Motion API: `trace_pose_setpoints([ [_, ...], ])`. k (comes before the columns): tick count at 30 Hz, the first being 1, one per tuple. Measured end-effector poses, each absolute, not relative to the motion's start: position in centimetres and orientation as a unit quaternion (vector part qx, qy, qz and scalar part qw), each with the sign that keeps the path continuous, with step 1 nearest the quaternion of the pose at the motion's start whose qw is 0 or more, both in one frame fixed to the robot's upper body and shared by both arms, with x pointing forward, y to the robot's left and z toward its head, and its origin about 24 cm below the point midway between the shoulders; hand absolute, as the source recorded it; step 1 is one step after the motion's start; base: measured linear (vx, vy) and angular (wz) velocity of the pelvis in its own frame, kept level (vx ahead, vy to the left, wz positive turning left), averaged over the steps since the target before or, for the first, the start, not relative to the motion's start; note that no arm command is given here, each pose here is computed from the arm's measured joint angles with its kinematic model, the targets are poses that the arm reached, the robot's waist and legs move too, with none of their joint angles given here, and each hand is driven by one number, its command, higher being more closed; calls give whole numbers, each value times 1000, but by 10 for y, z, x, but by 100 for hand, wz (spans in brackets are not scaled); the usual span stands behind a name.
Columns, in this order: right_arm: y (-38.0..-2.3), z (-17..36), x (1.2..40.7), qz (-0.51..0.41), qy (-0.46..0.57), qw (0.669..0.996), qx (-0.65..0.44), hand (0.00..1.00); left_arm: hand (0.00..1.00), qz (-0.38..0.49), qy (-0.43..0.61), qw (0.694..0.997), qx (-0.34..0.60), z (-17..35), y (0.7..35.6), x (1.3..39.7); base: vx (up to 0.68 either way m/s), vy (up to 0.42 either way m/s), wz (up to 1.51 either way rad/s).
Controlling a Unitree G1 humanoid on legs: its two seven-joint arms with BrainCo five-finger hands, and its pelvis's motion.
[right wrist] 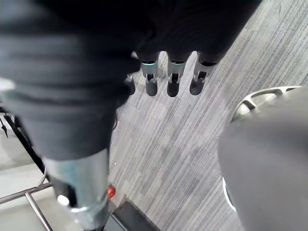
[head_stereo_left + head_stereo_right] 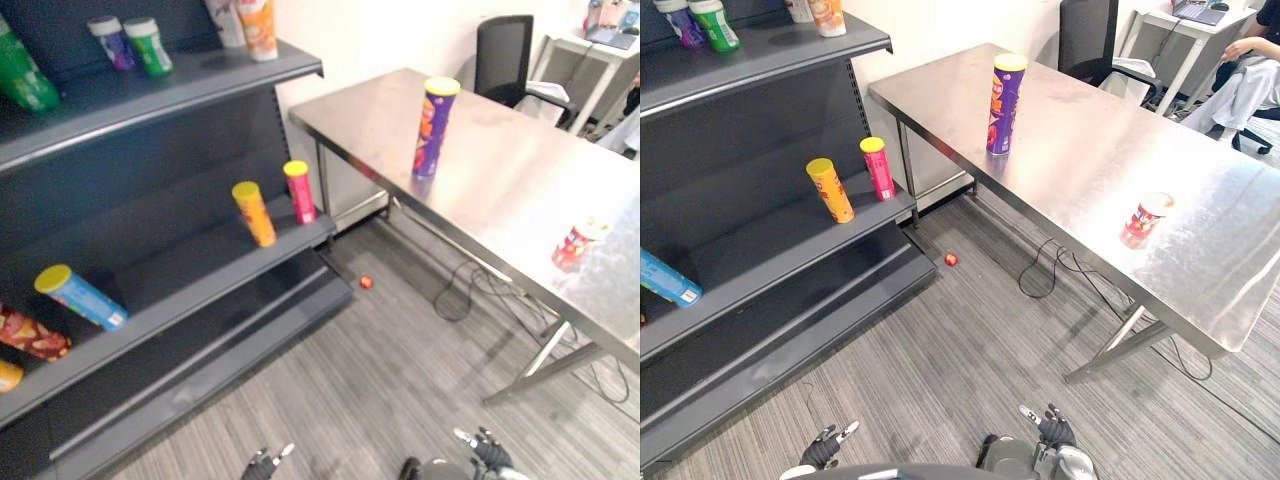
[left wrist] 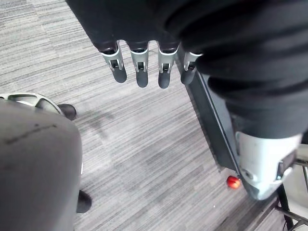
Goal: Put the gum and the chips on the shelf.
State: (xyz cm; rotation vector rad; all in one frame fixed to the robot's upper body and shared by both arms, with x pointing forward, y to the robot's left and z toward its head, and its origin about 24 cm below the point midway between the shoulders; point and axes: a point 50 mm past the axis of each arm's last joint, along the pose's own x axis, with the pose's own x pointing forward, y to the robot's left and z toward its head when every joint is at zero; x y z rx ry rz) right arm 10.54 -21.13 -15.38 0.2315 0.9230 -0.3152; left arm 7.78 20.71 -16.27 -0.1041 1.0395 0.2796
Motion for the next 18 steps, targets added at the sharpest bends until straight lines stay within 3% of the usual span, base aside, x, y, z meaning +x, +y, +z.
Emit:
trace_pose_setpoints([
  [7,-209,-152,107,-141,437,882,106,0,0,134,496,857,-48,-162,208,79,-42,-74,-36],
  [10,-225,-150,104,-156,437,881,95,0,0,132,496,856,-56,-163,202,80,223,-135,-116],
  [12,-238,-155,79,-205,459,857,110,0,0,160,491,854,-70,-163,205,79,488,-99,-208],
  [15,-237,-157,71,-217,463,851,119,0,0,178,462,864,-88,-158,205,92,212,19,-45],
  [18,-234,-156,82,-246,442,848,155,0,0,175,447,872,-93,-156,201,102,182,176,-75],
])
